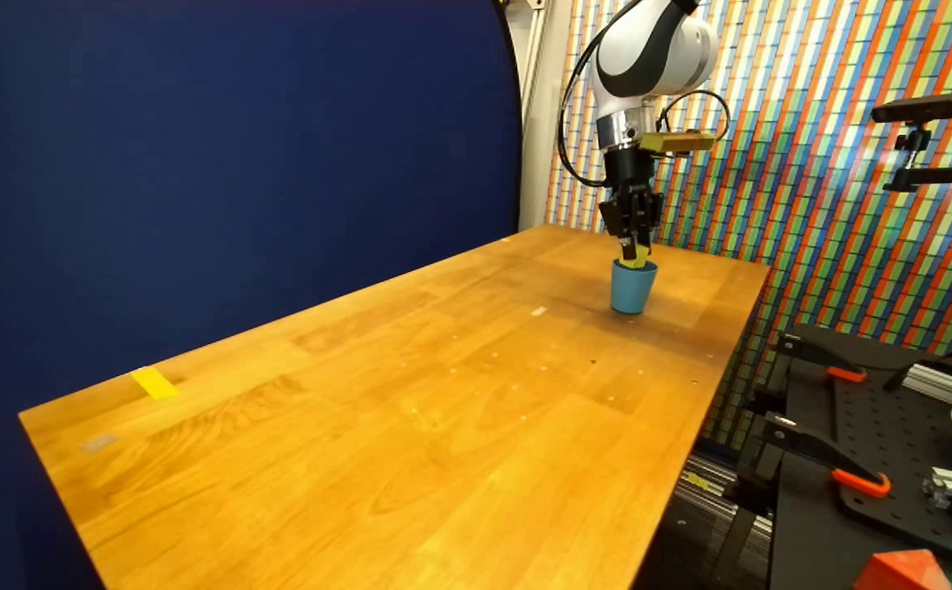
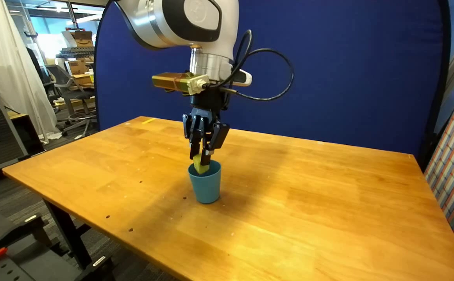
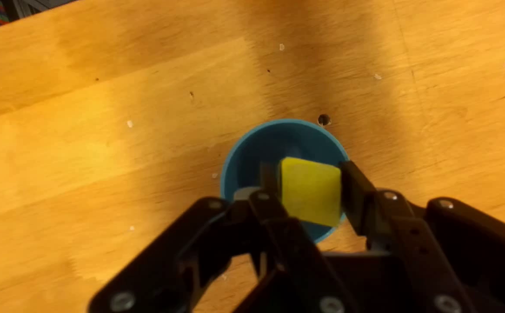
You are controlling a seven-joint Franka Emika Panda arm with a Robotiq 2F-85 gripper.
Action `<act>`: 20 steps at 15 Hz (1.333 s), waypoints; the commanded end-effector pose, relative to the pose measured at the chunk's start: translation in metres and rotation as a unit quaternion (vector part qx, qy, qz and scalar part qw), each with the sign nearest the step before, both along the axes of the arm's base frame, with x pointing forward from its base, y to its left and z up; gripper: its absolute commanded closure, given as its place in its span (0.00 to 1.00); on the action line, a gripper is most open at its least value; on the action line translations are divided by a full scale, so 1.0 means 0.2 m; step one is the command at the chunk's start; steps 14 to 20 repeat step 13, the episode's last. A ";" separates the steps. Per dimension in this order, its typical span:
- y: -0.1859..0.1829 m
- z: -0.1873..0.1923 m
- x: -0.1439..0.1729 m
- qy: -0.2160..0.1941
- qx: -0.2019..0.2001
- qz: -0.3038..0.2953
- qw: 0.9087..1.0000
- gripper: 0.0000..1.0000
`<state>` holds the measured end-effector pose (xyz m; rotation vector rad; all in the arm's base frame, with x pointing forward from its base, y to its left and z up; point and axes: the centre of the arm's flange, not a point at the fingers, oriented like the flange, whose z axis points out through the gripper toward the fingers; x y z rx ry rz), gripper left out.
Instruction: Put the yellow block into the blue cup.
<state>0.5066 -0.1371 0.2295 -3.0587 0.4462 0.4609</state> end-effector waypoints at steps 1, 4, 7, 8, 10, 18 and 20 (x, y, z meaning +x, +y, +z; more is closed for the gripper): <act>-0.01 0.06 -0.05 -0.015 0.003 -0.013 1.000 0.26; 0.03 0.14 -0.05 -0.017 -0.009 0.002 1.000 0.04; 0.09 0.33 -0.02 -0.034 -0.042 0.036 0.998 0.00; 0.11 0.38 -0.01 -0.042 -0.052 0.049 0.997 0.00; 0.08 0.27 0.04 -0.036 -0.042 0.052 0.997 0.00; 0.13 0.40 0.04 -0.045 -0.050 0.068 0.995 0.00; 0.13 0.40 0.04 -0.045 -0.050 0.068 0.995 0.00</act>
